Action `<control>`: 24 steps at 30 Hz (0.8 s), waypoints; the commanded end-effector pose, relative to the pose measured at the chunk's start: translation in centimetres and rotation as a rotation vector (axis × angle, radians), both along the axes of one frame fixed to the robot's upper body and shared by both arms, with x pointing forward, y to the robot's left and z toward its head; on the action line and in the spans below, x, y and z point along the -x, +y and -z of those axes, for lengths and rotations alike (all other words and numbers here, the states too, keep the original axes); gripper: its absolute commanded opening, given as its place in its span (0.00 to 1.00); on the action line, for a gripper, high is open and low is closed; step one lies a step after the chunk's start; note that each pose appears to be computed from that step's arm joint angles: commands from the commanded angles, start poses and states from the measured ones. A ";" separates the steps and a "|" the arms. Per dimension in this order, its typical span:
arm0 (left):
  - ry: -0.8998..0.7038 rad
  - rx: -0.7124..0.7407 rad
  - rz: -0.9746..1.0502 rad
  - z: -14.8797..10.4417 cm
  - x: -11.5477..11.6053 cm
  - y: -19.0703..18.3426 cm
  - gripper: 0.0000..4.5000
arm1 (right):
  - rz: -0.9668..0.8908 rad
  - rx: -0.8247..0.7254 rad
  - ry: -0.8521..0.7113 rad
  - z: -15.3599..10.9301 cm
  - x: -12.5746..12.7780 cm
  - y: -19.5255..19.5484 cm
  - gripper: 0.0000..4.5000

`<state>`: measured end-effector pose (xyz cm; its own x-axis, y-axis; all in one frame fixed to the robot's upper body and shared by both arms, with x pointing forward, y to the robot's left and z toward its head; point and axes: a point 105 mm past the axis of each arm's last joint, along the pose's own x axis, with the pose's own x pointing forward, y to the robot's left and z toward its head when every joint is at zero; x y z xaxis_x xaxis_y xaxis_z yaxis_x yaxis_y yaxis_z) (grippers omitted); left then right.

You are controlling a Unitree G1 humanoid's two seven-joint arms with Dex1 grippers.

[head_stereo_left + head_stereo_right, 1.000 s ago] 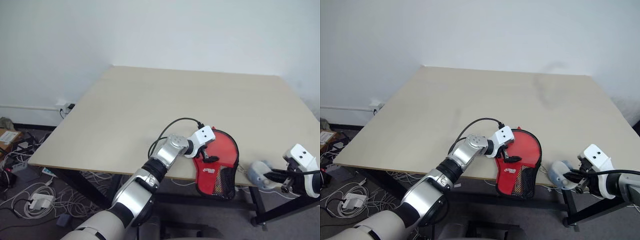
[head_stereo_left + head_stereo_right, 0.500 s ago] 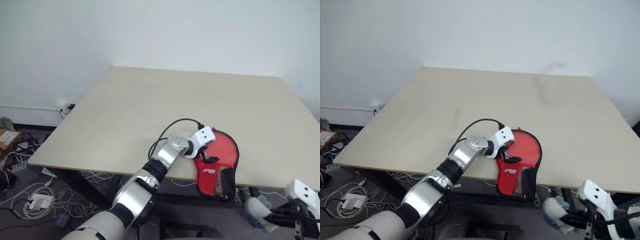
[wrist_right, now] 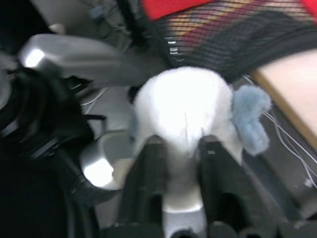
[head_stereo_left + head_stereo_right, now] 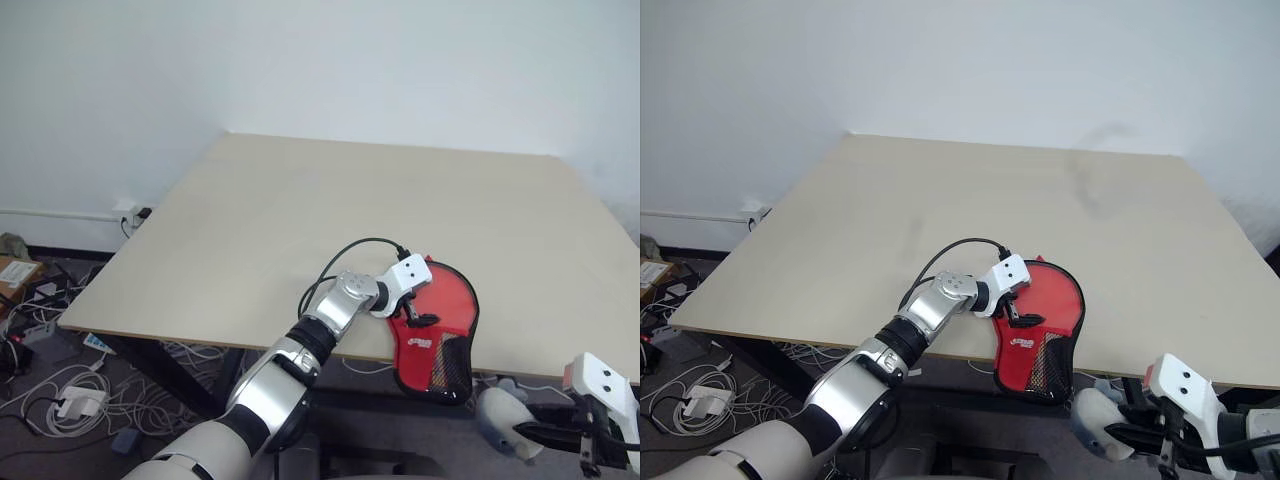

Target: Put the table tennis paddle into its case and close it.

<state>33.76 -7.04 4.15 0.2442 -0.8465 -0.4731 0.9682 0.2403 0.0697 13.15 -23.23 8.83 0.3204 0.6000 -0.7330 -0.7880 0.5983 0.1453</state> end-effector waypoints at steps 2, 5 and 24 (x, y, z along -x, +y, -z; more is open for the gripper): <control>0.033 -0.121 -0.023 2.6 0.0 1.8 1.00 | 0.038 -0.020 -0.005 -0.9 -0.9 -0.3 0.59; 0.028 -0.119 -0.027 2.4 -0.2 1.9 1.00 | 0.059 -0.064 -0.052 -3.0 -1.9 -0.7 0.66; -0.141 0.162 -0.103 -6.7 -4.4 6.9 1.00 | 0.444 -0.116 -0.730 -7.1 -18.9 0.7 0.66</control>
